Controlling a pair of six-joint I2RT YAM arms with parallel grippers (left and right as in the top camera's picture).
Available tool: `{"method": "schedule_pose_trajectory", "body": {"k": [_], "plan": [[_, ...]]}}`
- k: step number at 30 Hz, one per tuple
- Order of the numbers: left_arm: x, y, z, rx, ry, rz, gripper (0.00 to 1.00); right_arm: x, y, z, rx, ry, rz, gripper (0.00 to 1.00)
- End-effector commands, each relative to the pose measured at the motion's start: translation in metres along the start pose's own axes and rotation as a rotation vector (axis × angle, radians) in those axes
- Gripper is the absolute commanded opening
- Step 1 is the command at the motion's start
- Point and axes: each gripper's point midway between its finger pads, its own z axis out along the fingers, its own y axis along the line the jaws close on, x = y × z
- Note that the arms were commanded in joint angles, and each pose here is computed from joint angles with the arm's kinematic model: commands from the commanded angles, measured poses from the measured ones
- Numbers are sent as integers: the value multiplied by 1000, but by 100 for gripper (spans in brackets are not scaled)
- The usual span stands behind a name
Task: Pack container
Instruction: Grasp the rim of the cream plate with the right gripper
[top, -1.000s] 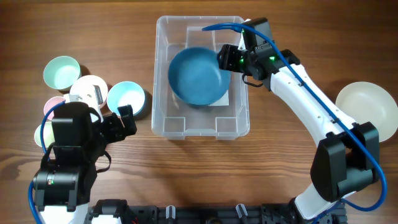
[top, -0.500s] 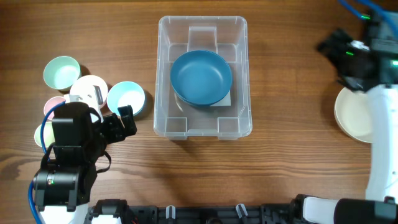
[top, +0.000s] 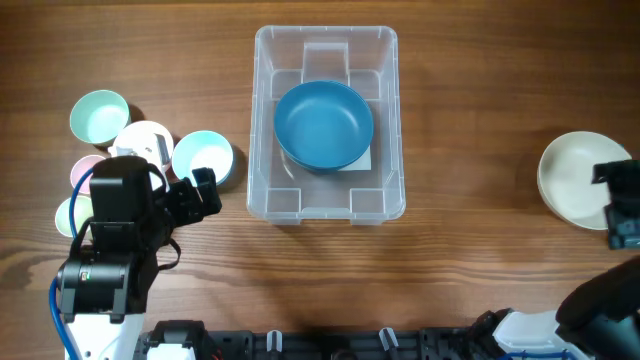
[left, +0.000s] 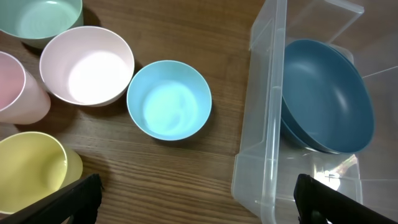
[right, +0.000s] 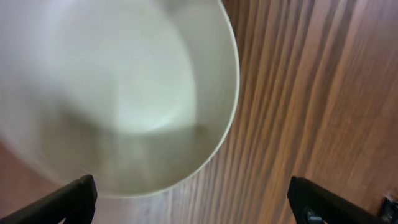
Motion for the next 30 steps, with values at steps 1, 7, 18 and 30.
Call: {"method": "schedule_pose_trajectory", "body": {"k": [1, 7, 18, 30], "plan": [[-6, -5, -4, 17, -16, 1, 100, 12, -8, 32, 13, 37, 2, 100], [-6, -5, -4, 17, -16, 1, 100, 13, -9, 62, -24, -6, 4, 99], [-6, -5, -4, 17, -16, 1, 100, 15, -3, 77, -81, -29, 24, 4], [-6, -5, -4, 17, -16, 1, 100, 34, 102, -18, -370, -113, -379, 4]]}}
